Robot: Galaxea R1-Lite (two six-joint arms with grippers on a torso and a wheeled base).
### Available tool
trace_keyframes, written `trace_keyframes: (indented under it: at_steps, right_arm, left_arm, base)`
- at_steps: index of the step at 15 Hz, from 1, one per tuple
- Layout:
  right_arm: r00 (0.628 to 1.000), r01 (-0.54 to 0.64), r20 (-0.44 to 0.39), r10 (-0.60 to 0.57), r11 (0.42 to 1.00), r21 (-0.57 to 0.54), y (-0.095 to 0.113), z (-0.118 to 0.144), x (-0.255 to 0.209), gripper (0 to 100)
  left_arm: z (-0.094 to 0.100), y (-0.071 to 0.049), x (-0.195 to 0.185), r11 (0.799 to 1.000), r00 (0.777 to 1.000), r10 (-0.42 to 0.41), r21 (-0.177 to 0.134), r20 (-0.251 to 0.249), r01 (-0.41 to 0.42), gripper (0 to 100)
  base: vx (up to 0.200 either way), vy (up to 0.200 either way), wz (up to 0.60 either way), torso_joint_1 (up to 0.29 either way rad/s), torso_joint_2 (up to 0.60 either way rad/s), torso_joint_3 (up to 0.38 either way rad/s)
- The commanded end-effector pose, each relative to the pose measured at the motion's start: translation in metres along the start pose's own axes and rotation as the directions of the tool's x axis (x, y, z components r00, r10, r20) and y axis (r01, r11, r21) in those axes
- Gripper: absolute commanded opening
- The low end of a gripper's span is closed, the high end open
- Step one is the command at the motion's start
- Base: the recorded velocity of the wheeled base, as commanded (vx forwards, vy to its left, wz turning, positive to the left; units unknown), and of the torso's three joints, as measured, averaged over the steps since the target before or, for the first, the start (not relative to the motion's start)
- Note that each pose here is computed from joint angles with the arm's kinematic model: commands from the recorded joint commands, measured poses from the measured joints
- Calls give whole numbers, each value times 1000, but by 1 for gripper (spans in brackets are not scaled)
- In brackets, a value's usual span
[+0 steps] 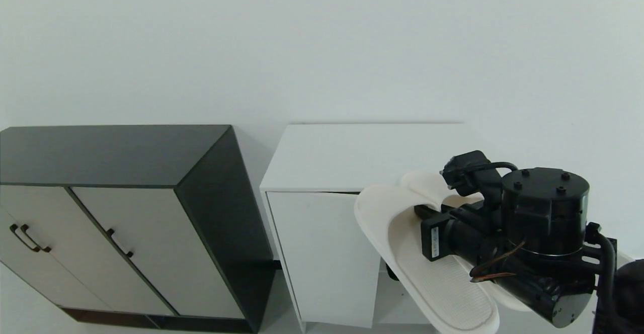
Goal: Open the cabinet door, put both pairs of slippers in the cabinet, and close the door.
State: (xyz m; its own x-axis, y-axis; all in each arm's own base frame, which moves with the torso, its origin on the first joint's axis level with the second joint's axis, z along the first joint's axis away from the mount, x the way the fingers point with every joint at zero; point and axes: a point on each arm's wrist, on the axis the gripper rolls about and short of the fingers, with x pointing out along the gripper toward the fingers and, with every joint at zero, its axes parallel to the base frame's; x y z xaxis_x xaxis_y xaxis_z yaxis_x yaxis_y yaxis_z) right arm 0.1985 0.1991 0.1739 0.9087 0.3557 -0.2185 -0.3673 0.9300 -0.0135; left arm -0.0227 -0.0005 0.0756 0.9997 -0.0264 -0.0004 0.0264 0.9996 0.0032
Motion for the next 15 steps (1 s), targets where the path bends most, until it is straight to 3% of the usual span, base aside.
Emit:
trace_keyframes:
  at_steps: [1, 8, 15]
  right_arm:
    - [1000, 0, -6, 0, 1000, -3, 0, -2, 1, 0]
    - [1000, 1, -10, -1, 1000, -5, 0, -3, 0, 0]
    - [1000, -2, -10, 2, 1000, -3, 0, -3, 0, 0]
  left_arm:
    - [0, 0, 0, 1000, 1000, 0, 0, 0, 0, 0]
    - [0, 0, 0, 1000, 1000, 0, 0, 0, 0, 0]
    - [0, 0, 0, 1000, 1000, 0, 0, 0, 0, 0]
  base:
    - [0, -200, 0, 2, 7, 2]
    - [0, -200, 0, 0, 4, 4]
    - [0, 0, 0, 0, 0, 0]
